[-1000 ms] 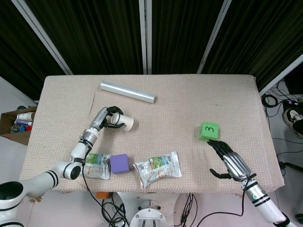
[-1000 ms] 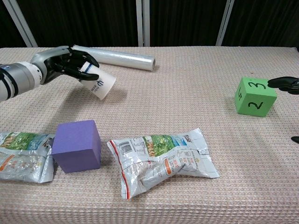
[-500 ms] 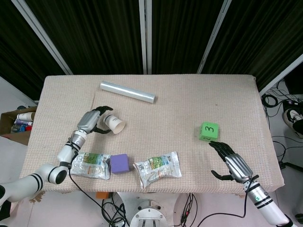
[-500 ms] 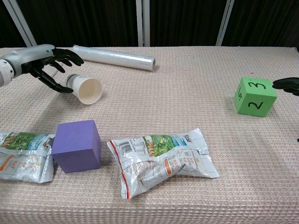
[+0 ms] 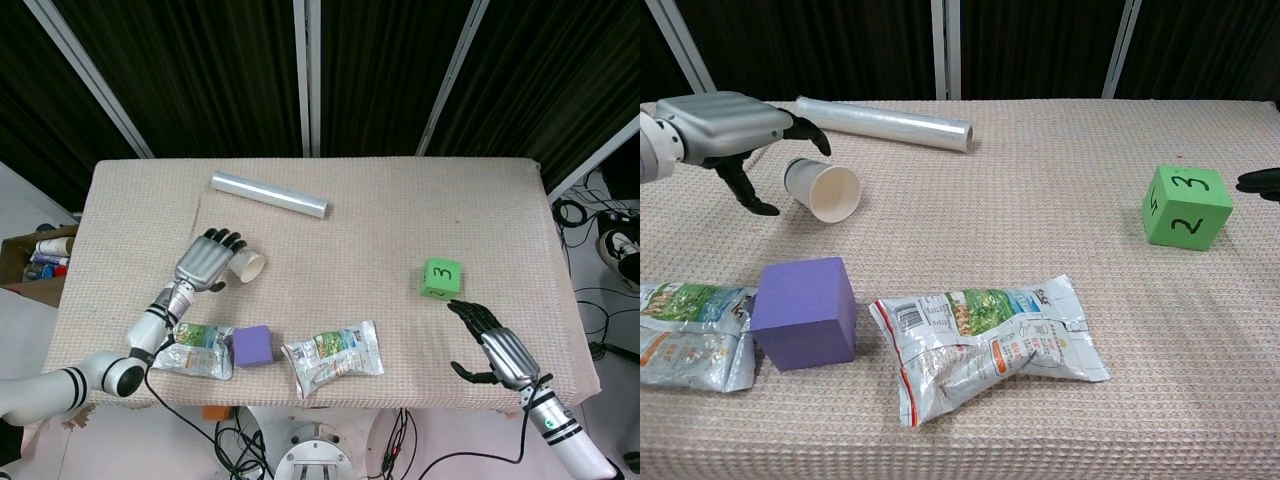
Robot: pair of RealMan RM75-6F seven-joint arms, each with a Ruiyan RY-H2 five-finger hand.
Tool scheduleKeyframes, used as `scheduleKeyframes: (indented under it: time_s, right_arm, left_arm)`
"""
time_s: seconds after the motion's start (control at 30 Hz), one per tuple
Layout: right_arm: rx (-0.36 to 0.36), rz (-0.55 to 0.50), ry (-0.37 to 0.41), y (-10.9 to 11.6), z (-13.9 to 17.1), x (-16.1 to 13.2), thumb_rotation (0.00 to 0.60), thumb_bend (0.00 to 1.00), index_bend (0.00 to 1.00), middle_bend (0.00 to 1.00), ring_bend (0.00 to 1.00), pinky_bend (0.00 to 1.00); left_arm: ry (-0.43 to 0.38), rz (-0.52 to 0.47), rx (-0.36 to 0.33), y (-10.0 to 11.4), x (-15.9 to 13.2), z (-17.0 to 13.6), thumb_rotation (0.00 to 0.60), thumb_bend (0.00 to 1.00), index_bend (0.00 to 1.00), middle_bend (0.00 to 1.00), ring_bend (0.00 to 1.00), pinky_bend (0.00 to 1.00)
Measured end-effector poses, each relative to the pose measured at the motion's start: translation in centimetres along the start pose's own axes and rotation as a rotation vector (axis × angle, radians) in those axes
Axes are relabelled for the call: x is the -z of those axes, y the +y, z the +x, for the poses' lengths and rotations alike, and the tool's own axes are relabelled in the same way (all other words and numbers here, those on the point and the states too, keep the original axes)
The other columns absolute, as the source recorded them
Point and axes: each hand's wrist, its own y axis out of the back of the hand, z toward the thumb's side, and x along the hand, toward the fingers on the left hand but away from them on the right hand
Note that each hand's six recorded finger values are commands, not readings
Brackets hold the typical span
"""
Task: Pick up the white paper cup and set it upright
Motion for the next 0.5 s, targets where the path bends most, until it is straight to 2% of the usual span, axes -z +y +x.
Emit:
scheduleKeyframes:
  time_s: [0.07,0.13,0.4,0.5]
  right_arm:
    - [0.000,0.000,0.001,0.0,-0.1,-0.1,0.600,0.26,0.02,0.06,0.00,0.00]
    - [0.001,0.000,0.002,0.0,-0.1,-0.1,0.600,0.26,0.02,0.06,0.00,0.00]
    - [0.002,-0.003,-0.010,0.0,0.1,0.1,0.600,0.26,0.02,0.06,0.00,0.00]
    - [0.006,-0.005,-0.013,0.0,0.2,0.2,0.600,0.26,0.02,0.06,0.00,0.00]
  left_arm:
    - [-0.005,0.044,-0.008,-0.1,-0.3,0.5,0.600,0.17,0.19,0.14,0.13,0.20]
    - [-0.009,0.046,-0.012,-0.2,-0.5,1.0,0.600,0.17,0.19,0.14,0.13,0.20]
    - [-0.023,-0.033,-0.001,-1.2,-1.6,3.4,0.600,0.18,0.22,0.15,0.13,0.21]
    - [-0.020,-0.061,0.017,-1.7,-1.9,3.9,0.600,0.20,0.26,0.18,0.15,0.22]
